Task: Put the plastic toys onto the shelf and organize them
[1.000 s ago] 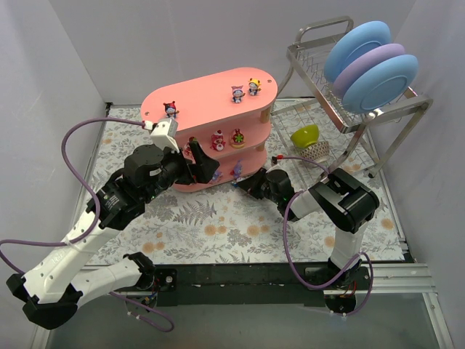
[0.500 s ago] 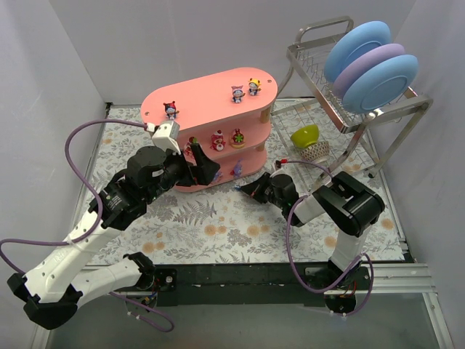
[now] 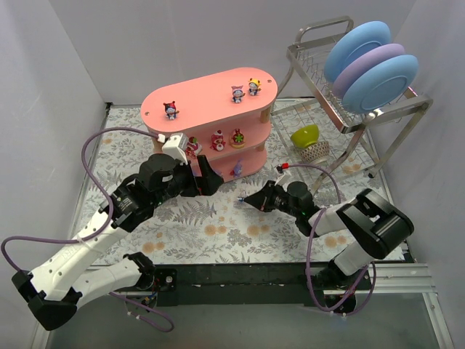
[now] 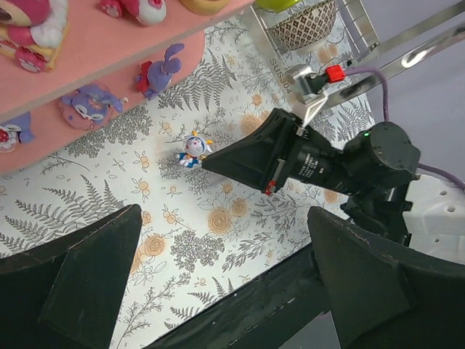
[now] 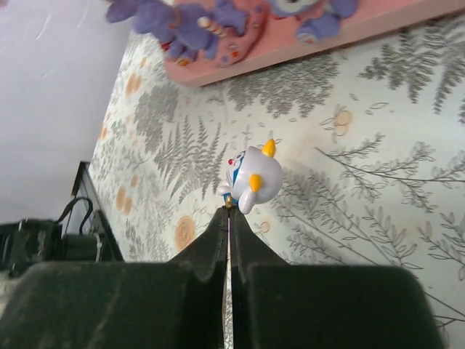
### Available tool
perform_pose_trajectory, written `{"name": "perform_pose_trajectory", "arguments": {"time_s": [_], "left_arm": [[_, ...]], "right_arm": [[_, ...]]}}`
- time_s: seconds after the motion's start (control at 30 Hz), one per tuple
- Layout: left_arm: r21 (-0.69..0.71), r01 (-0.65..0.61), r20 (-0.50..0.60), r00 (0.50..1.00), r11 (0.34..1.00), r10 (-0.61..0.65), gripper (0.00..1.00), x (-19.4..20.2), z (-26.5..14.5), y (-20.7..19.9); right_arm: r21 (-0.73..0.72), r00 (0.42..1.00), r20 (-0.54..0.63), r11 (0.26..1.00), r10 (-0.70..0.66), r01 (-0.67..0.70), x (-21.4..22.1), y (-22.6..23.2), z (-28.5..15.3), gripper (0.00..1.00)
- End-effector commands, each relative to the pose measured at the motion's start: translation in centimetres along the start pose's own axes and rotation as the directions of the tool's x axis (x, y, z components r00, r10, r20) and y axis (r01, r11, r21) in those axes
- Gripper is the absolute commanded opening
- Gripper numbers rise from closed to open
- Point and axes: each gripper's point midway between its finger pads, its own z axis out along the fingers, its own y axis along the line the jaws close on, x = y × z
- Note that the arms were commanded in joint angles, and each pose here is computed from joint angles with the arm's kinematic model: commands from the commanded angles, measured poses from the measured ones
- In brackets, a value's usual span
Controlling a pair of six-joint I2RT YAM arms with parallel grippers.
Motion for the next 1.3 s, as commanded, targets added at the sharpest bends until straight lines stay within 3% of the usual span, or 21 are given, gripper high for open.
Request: {"name": "perform_pose_trajectory", "arguments": {"time_s": [0.0, 0.23, 0.43, 0.6, 0.83, 1.03, 1.27], "left_arm": [[0.032, 0.035, -0.042, 0.999, 0.999, -0.034, 0.98, 1.5, 0.1, -0.1], [0.023, 0.101, -0.100, 0.990, 0.995, -0.098, 0.98, 3.5, 2.0, 0.1], [0.002, 0.143, -0.134, 0.981, 0.990, -0.141, 0.98, 4.8, 3.6, 0.4], [0.006, 0.168, -0.165, 0.973, 0.986, -0.165, 0.92, 6.0, 4.7, -0.4], [0.005, 0.113, -0.184, 0.977, 0.994, -0.110, 0.86, 8.3, 5.6, -2.5], [-0.062, 0.082, -0.164, 0.982, 0.995, -0.091, 0.74, 9.7, 6.5, -2.4], [-0.109, 0.094, -0.144, 0.983, 0.990, -0.109, 0.73, 10.2, 7.1, -1.9]], "right_arm": [[-0.190, 0.967, -0.013, 0.950, -0.254, 0.247, 0.2, 3.3, -1.4, 0.01], [-0.360, 0.863, 0.040, 0.798, -0.503, 0.482, 0.5, 6.6, -3.5, 0.01], [-0.456, 0.786, 0.066, 0.683, -0.615, 0.571, 0.7, 8.9, -4.6, 0.01], [-0.496, 0.750, 0.077, 0.627, -0.657, 0.601, 1.1, 10.4, -5.1, 0.01], [-0.521, 0.740, 0.102, 0.598, -0.665, 0.609, 1.0, 11.9, -5.8, 0.01], [-0.530, 0.739, 0.117, 0.588, -0.664, 0.612, 0.9, 12.5, -6.3, 0.01], [-0.535, 0.737, 0.120, 0.582, -0.665, 0.612, 1.2, 12.6, -6.8, 0.01]]}}
